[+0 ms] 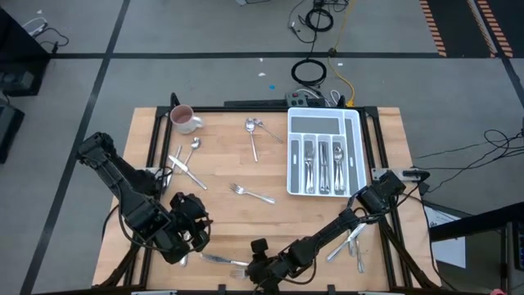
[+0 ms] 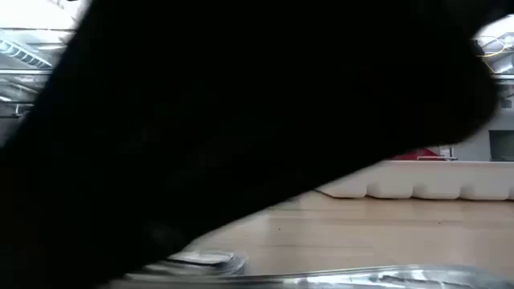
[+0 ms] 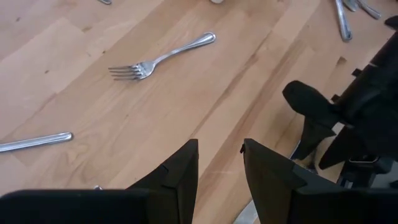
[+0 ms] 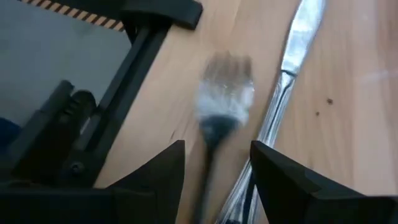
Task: Sort silverware
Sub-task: Put the silver fork into the silverware tray
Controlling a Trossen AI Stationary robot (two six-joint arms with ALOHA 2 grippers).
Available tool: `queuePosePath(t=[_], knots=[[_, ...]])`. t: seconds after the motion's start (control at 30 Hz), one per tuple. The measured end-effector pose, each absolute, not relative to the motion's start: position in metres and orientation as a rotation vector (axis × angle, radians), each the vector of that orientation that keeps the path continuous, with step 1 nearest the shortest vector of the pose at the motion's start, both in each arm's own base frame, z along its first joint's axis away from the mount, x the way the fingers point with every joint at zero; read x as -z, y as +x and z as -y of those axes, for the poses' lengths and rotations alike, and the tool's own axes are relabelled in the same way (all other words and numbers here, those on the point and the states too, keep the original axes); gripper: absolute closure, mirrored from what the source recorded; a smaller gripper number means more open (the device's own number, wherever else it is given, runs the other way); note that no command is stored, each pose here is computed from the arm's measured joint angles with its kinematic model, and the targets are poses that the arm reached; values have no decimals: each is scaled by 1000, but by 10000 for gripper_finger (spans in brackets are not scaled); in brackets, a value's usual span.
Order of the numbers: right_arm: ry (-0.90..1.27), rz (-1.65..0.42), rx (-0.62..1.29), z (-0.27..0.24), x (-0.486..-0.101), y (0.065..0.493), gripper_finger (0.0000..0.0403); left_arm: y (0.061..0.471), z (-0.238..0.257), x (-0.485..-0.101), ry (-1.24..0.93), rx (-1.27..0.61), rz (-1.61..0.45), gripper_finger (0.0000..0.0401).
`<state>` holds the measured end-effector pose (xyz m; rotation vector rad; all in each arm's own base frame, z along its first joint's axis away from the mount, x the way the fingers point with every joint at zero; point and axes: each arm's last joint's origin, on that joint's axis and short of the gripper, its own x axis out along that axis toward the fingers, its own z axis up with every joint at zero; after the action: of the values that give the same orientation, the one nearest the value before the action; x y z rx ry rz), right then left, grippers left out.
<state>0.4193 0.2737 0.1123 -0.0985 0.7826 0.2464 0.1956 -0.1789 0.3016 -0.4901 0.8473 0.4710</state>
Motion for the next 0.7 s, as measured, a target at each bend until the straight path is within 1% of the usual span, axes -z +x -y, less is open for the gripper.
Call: queuePosePath(t=[0.1, 0.17, 0.27, 0.4, 0.43, 0.47, 0.57, 0.7], knots=[[-98, -799, -228, -273, -109, 419, 234, 196, 179, -302, -490, -471, -847, 269], [-91, -818, -189, -270, -107, 419, 249, 196, 179, -302, -493, -473, -846, 269], [-88, -859, -140, -263, -105, 418, 293, 196, 179, -302, -494, -473, -846, 269], [-102, -902, -79, -254, -101, 419, 371, 196, 179, -302, -494, -473, -846, 269], [-99, -911, -76, -251, -101, 419, 386, 196, 179, -302, -494, -473, -846, 269], [-104, -922, -76, -251, -100, 419, 393, 196, 179, -302, -494, -473, -846, 269], [-92, -929, -65, -250, -99, 418, 391, 196, 179, -302, -494, -475, -843, 269], [-66, -941, -53, -249, -99, 418, 399, 196, 179, -302, -493, -477, -837, 269]])
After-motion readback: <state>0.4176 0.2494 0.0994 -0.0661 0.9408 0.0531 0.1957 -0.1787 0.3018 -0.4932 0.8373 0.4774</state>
